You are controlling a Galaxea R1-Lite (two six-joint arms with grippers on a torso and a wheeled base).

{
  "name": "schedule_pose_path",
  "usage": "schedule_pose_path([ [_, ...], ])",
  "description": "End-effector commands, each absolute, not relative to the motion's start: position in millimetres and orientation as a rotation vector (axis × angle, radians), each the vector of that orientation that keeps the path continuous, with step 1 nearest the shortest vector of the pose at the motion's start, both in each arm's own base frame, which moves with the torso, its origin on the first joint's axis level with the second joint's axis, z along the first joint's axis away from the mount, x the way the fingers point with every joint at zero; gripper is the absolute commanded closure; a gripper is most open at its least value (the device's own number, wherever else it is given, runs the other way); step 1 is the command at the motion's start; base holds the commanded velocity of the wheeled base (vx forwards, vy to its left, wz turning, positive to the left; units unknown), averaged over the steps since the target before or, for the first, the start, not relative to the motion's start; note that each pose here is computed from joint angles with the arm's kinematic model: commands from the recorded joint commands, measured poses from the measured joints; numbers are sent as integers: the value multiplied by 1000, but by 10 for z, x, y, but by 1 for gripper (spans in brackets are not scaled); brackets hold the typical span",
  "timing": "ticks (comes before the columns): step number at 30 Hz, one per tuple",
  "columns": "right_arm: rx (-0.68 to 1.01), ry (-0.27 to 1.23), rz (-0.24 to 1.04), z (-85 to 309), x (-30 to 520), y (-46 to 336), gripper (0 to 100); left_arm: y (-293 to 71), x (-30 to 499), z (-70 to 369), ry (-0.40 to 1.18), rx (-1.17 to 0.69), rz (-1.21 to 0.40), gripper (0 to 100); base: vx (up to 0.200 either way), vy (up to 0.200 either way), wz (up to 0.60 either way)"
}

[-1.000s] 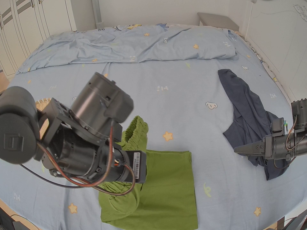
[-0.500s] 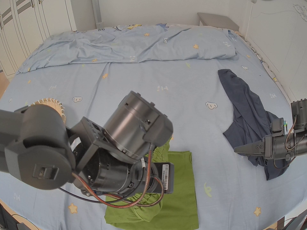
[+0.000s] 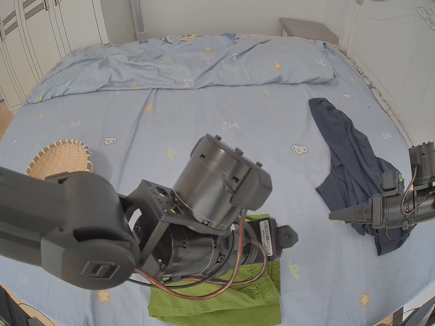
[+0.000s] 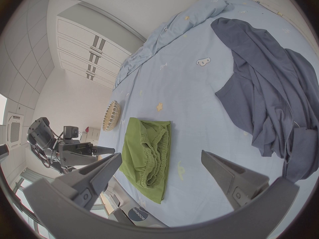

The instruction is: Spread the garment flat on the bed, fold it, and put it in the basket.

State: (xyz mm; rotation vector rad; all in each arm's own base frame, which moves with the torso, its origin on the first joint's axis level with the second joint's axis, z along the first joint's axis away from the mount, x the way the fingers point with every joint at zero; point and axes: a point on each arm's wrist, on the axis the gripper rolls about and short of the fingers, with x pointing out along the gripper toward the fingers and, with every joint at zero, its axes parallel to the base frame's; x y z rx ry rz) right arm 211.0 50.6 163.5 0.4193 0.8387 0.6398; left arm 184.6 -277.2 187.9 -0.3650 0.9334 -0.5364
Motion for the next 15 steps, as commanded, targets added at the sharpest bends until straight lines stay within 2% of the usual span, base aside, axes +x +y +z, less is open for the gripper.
schedule_pose_path([
  [1, 420, 840, 640, 1629, 2120, 508, 0, -2689, 1901, 1745, 910, -520, -568, 0, 0, 0, 0],
  [4, 420, 840, 638, 1629, 2121, 505, 0, -2356, 2035, 1797, 858, -602, -560, 0, 0, 0, 0],
  [8, 418, 833, 651, 1648, 2098, 515, 0, -1716, 2135, 1738, 913, -684, -545, 0, 0, 0, 0],
  [13, 403, 789, 690, 1775, 1971, 556, 0, -997, 2166, 1318, 1010, -747, -517, 0, 0, 0, 0],
  [15, 401, 773, 696, 1816, 1930, 553, 0, -827, 2118, 1170, 1030, -759, -532, 0, 0, 0, 0],
])
